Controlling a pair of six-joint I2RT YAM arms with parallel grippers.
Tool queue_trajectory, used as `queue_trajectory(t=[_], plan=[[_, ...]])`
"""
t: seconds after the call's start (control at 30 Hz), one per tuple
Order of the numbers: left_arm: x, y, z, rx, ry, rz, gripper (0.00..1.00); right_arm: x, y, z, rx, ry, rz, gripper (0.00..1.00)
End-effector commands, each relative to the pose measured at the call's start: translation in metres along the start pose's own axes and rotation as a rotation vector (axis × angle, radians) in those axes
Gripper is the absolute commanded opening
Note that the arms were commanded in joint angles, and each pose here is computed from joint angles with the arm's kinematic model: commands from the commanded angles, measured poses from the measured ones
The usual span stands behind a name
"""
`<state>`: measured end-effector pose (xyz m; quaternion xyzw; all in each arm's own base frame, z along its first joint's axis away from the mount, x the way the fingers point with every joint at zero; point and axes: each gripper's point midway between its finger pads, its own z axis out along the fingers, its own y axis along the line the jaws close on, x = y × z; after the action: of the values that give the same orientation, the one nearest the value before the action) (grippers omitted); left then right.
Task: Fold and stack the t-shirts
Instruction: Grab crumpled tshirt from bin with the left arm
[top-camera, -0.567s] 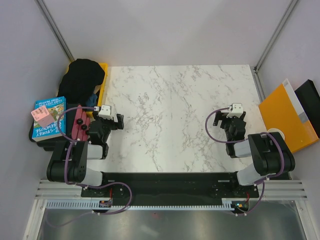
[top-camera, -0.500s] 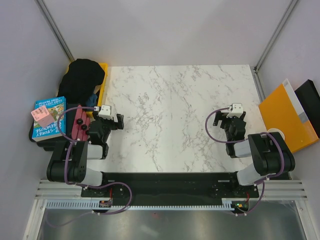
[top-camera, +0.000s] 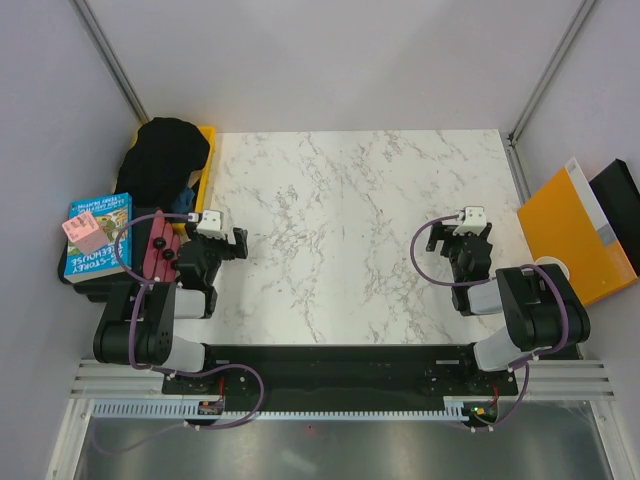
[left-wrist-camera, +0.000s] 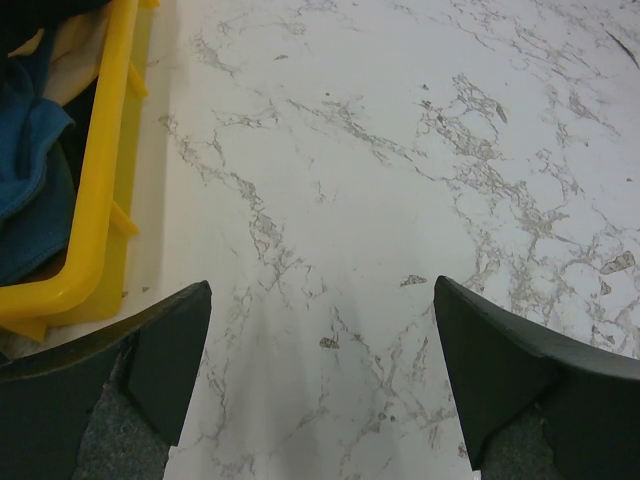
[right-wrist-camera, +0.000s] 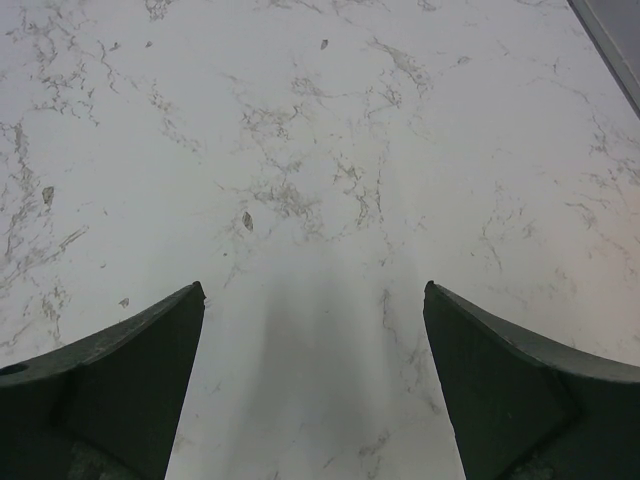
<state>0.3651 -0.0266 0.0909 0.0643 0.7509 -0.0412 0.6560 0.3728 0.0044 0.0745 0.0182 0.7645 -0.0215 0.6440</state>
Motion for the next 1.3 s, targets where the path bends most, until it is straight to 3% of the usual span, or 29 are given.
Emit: queue_trajectory(t=[0.0,0.13,0.23,0.3,0.37,0.43,0.47,0.5,0.57,0.6,0.63,0.67,0.7,0.73,0.77,0.83,0.87,0.97,1.0,1.1,1.13,1.17,1.23,1.27], plan=[[-0.023,-0.016,0.006,0.099,-0.051,0.017,1.00,-0.022,0.009,0.003,-0.048,-0.074,0.013,0.98],[-0.035,-0.049,0.001,0.335,0.063,0.103,1.00,-0.033,0.025,0.015,-0.143,0.011,-0.034,0.98],[-0.065,-0.044,0.003,0.315,0.002,0.172,1.00,-0.050,0.037,0.028,-0.215,0.080,-0.066,0.98],[-0.084,-0.044,-0.003,0.322,-0.041,0.245,1.00,-0.059,0.043,0.033,-0.283,0.108,-0.180,0.98],[-0.102,-0.051,-0.012,0.405,-0.050,0.396,1.00,-0.072,0.054,0.039,-0.386,0.161,-0.308,0.98],[-0.117,-0.053,-0.016,0.453,-0.053,0.521,1.00,-0.088,0.052,0.048,-0.382,0.215,-0.321,0.98],[-0.147,-0.051,-0.014,0.446,-0.084,0.542,1.00,-0.093,0.049,0.052,-0.366,0.238,-0.325,0.98],[-0.140,-0.046,-0.016,0.438,-0.004,0.524,1.00,-0.099,0.047,0.055,-0.348,0.259,-0.310,0.98],[-0.179,-0.032,-0.010,0.360,-0.007,0.531,1.00,-0.111,0.048,0.062,-0.343,0.380,-0.334,0.98],[-0.176,-0.029,-0.006,0.353,0.040,0.514,1.00,-0.090,0.048,0.045,-0.394,0.547,-0.365,0.98],[-0.180,-0.026,-0.003,0.348,0.058,0.515,1.00,-0.113,0.054,0.064,-0.401,0.553,-0.363,0.98],[-0.210,-0.021,0.001,0.321,0.032,0.538,1.00,-0.116,0.053,0.066,-0.390,0.592,-0.351,0.98],[-0.195,-0.018,0.009,0.338,0.118,0.537,1.00,-0.100,0.054,0.061,-0.407,0.701,-0.326,0.98],[-0.199,-0.013,0.014,0.323,0.143,0.542,1.00,-0.126,0.057,0.069,-0.409,0.653,-0.316,0.98],[-0.231,0.002,0.019,0.244,0.128,0.569,1.00,-0.133,0.063,0.069,-0.440,0.643,-0.301,0.98],[-0.214,0.024,0.042,0.166,0.250,0.564,1.00,-0.149,0.069,0.070,-0.470,0.617,-0.315,0.98],[-0.230,0.037,0.050,0.113,0.266,0.601,0.99,-0.154,0.072,0.072,-0.480,0.604,-0.311,0.98],[-0.206,0.058,0.074,0.149,0.446,0.732,1.00,-0.165,0.077,0.082,-0.490,0.579,-0.300,0.98],[-0.204,0.067,0.079,0.151,0.479,0.800,0.95,-0.166,0.078,0.087,-0.493,0.575,-0.304,0.98],[-0.186,0.104,0.098,0.135,0.620,0.834,0.91,-0.162,0.076,0.095,-0.484,0.581,-0.314,0.98],[-0.203,0.119,0.104,0.076,0.604,0.843,0.92,-0.161,0.077,0.096,-0.492,0.579,-0.321,0.98],[-0.178,0.131,0.112,0.086,0.691,0.854,0.91,-0.161,0.078,0.098,-0.496,0.571,-0.333,0.98],[-0.182,0.154,0.120,0.041,0.711,0.867,0.91,-0.160,0.077,0.099,-0.495,0.566,-0.335,0.98],[-0.166,0.162,0.128,0.039,0.751,0.869,0.90,-0.160,0.078,0.100,-0.496,0.558,-0.341,0.98]])
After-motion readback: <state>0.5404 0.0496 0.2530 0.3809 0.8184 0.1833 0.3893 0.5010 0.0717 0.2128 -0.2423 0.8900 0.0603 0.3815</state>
